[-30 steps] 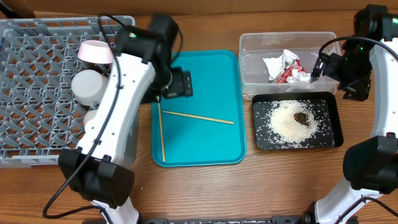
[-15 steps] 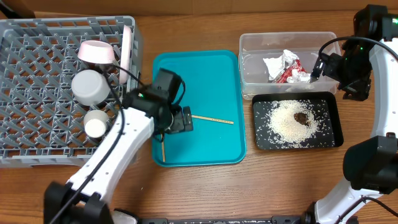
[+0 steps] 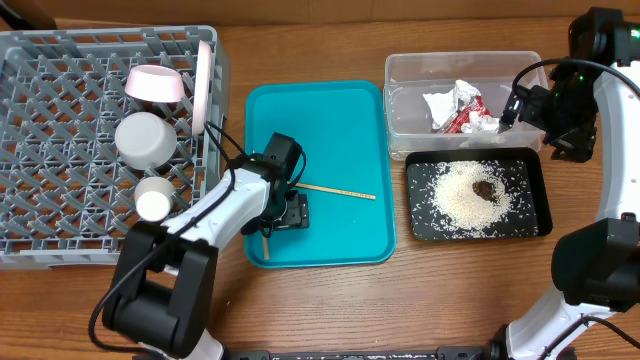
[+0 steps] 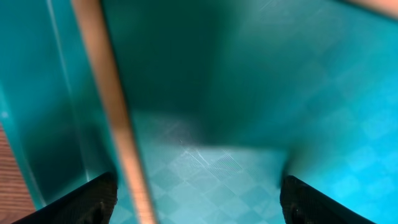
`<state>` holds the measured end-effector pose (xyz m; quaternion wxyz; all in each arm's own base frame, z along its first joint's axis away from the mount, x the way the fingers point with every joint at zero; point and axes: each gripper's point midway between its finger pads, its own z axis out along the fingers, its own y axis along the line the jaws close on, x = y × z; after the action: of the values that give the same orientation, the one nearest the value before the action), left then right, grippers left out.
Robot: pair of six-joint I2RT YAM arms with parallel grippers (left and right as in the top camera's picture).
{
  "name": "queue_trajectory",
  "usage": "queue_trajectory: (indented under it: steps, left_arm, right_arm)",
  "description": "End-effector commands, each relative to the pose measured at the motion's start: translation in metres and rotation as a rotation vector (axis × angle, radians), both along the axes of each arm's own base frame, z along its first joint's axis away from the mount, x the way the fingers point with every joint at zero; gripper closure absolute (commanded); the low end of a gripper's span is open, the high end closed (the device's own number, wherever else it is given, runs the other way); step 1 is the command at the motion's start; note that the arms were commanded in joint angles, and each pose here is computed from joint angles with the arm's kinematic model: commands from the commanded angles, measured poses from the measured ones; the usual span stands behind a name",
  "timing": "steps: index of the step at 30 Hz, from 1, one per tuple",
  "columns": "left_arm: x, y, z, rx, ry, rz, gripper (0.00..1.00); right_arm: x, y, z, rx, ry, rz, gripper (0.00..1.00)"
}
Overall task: Sort waste into correct bins and load items into the dishwasher
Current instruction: 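Lower the left gripper onto the tray and grasp one chopstick, then carry the chopstick to the rack and drop it in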
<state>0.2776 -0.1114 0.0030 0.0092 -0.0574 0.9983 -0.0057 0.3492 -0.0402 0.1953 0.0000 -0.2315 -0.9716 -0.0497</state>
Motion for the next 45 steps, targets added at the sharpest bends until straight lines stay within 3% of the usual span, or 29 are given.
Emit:
queue_trajectory:
  steps: [1,6,8,11,13,18,26,35,41,45]
  left_arm:
    - [-0.006,0.004,-0.01,0.027,0.032,-0.014,0.19]
    - [-0.008,0.005,-0.016,0.035,0.052,-0.014,0.21]
    - [-0.008,0.005,-0.016,0.035,0.051,-0.015,0.29]
    - [-0.008,0.005,-0.016,0.035,0.051,-0.014,0.53]
    - [-0.008,0.005,-0.016,0.035,0.052,-0.015,0.64]
    - [-0.008,0.005,-0.016,0.035,0.052,-0.015,0.69]
    - [-0.008,0.005,-0.016,0.034,0.051,-0.014,0.96]
    - [-0.003,0.003,-0.012,0.03,0.041,-0.014,0.96]
    - [0.028,0.001,0.057,0.036,-0.085,-0.009,0.96]
    - [0.026,0.007,0.1,0.039,-0.152,-0.002,0.96]
  right_arm:
    - [-0.001,0.0,0.014,-0.003,-0.046,-0.003,0.0]
    - [-0.001,0.0,0.014,-0.003,-0.046,-0.003,0.0]
    - [-0.001,0.0,0.014,-0.003,-0.046,-0.003,0.0]
    - [-0.001,0.0,0.014,-0.003,-0.046,-0.003,0.0]
    - [-0.001,0.0,0.014,-0.003,-0.046,-0.003,0.0]
    - [-0.001,0.0,0.014,-0.003,-0.046,-0.003,0.0]
    - [-0.001,0.0,0.014,-0.003,-0.046,-0.003,0.0]
    - [-0.001,0.0,0.014,-0.003,-0.046,-0.003,0.0]
    - [-0.001,0.0,0.014,-0.003,-0.046,-0.003,0.0]
    - [-0.001,0.0,0.014,-0.003,-0.046,-0.003,0.0]
